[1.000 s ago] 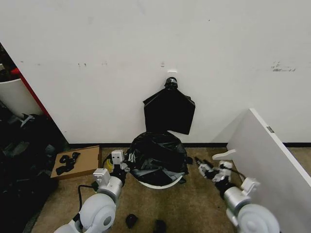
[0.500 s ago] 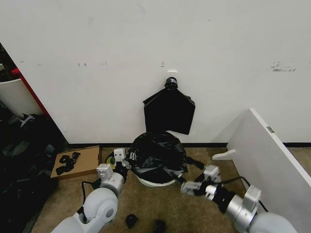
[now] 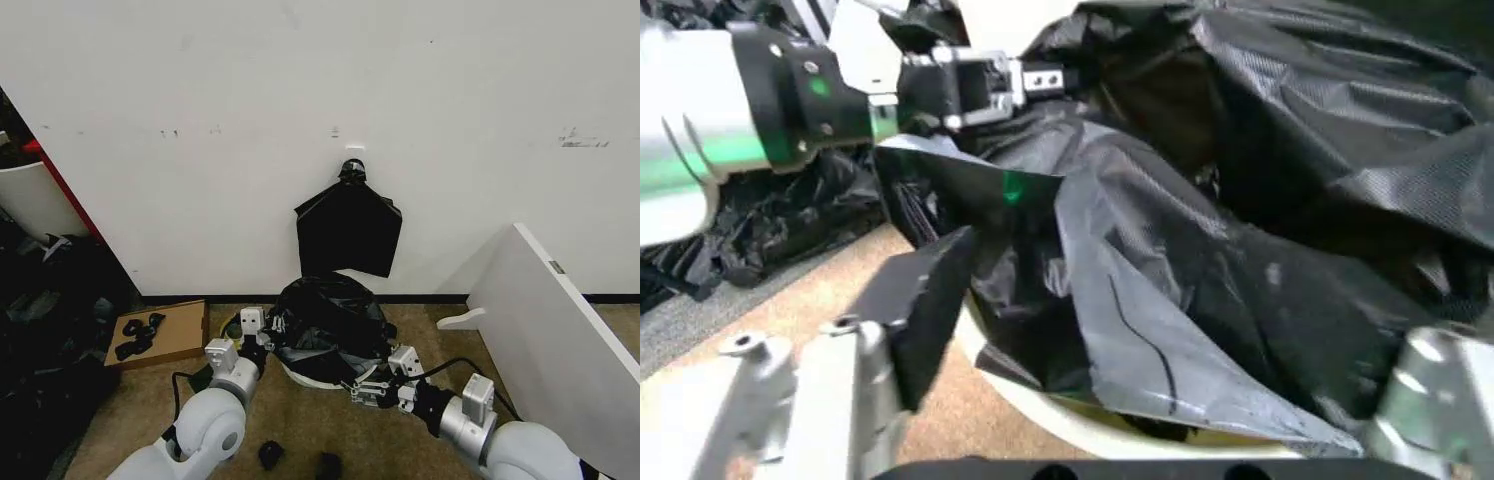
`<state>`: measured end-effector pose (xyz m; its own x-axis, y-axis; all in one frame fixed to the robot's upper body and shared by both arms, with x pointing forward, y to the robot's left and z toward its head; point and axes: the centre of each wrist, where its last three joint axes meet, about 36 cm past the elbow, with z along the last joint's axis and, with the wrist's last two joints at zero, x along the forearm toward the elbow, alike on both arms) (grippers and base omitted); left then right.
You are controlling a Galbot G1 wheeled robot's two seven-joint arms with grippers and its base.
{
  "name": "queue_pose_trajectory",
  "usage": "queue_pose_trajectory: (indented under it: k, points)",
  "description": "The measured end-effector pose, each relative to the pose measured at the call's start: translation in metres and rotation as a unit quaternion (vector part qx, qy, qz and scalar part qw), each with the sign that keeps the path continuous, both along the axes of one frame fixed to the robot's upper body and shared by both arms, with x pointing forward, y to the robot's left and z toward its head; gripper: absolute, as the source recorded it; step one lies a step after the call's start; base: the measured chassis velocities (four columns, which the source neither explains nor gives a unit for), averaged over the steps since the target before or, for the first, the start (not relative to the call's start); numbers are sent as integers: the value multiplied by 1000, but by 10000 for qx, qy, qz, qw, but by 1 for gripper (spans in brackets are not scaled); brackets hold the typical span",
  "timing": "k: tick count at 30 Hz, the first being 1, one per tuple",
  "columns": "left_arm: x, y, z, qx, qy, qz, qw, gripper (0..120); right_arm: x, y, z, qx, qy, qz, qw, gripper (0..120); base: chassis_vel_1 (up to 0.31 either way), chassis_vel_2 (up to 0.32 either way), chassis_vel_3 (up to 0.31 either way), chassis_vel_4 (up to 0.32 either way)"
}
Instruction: Place the garbage bag over the trash bin.
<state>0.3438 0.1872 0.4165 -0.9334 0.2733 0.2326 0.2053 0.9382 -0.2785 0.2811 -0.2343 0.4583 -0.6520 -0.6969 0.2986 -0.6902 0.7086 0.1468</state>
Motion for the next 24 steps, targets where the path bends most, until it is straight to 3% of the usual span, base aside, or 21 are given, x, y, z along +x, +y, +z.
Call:
queue_pose_trajectory:
  k: [12, 14, 19, 24]
  points:
    - [1, -6, -3, -11, -1, -41, 10000, 4, -1, 3, -14, -59, 117, -39, 9999, 27, 0, 0, 0, 0]
    - [1, -6, -3, -12, 1, -42, 10000, 4, -1, 3, -14, -63, 113, -48, 9999, 24, 0, 0, 0, 0]
    - [1, -8, -4, -42, 41, -32, 10000, 4, -3, 6, -16, -102, -100, -94, 9999, 2, 0, 0, 0, 0]
    - [3, -10, -3, -127, 141, 19, 9998, 4, -8, 4, -27, -324, -695, 7, 9971, 0, 0, 0, 0, 0]
